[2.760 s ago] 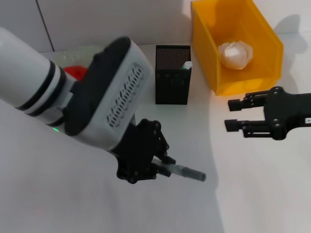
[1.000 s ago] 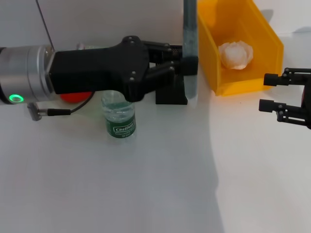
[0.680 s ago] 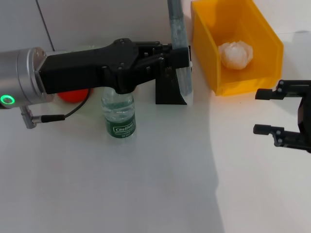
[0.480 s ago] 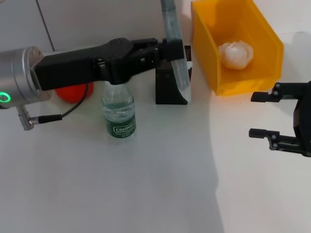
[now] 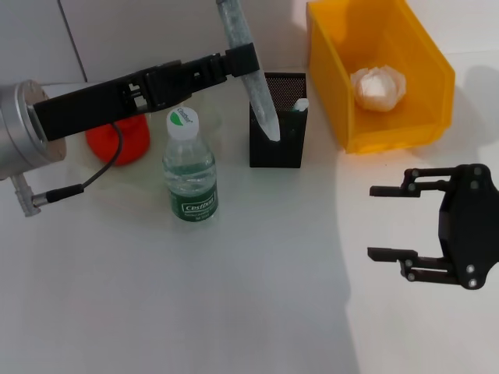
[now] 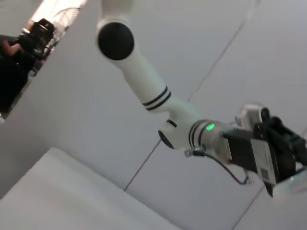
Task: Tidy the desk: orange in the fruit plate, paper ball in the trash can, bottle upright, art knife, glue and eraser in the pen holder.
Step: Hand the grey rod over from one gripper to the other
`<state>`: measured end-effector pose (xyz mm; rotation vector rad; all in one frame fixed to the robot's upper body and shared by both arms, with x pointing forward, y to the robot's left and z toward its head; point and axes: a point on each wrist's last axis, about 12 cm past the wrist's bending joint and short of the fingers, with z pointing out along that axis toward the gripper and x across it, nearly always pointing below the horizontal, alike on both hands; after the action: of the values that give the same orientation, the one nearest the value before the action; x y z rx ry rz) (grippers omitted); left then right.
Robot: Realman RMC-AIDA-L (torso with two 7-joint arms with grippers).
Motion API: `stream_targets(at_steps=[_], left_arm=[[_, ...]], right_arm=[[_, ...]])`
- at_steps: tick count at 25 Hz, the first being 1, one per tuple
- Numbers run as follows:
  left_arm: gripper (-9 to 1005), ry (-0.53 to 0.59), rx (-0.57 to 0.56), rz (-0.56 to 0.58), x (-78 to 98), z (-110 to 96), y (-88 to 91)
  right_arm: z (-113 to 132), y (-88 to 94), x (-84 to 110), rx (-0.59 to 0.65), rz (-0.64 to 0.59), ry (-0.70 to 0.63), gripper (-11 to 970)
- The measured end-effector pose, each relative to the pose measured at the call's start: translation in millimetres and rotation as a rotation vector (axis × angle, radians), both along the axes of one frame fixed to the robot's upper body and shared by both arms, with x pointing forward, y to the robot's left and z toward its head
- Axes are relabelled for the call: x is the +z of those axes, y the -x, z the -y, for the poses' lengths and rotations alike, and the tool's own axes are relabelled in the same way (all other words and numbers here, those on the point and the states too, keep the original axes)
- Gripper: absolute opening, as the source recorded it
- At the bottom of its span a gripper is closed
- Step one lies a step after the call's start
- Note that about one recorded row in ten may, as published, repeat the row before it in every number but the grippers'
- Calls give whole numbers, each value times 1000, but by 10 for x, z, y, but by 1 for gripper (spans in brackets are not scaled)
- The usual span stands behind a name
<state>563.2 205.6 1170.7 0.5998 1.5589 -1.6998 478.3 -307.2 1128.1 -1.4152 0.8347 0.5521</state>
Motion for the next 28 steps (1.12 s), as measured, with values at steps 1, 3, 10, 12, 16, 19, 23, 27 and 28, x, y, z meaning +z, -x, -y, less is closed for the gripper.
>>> stream_targets(at_steps=[1,3,10,12,16,19,23,27,28], left_arm=[[139,0,0,0,0,0,0],[139,-1,7,-11,-20,-3,-3],[140,1,32,-31,-100,-28,14],[140,2,31,-37,-101,-27,13],[140,3,33,-56,-103,-34,8],[140,6,30,-98,-106,-34,1],[140,6,23,-177,-142,-16,-8],[140,10,17,-247,-193,9,-16],[140,10,17,-247,-193,9,-16]], right_arm=[[0,0,0,0,0,0,550],[-18,-16,17,-2,23,-21,550],[-45,-113,7,-104,6,-112,551],[-63,-147,41,-92,-61,-90,568],[-74,-122,49,-71,-58,-73,602],[-110,-62,53,-33,9,-21,694],[-188,-9,87,12,129,42,822],[-269,35,59,64,297,111,832],[-269,35,59,64,297,111,835]])
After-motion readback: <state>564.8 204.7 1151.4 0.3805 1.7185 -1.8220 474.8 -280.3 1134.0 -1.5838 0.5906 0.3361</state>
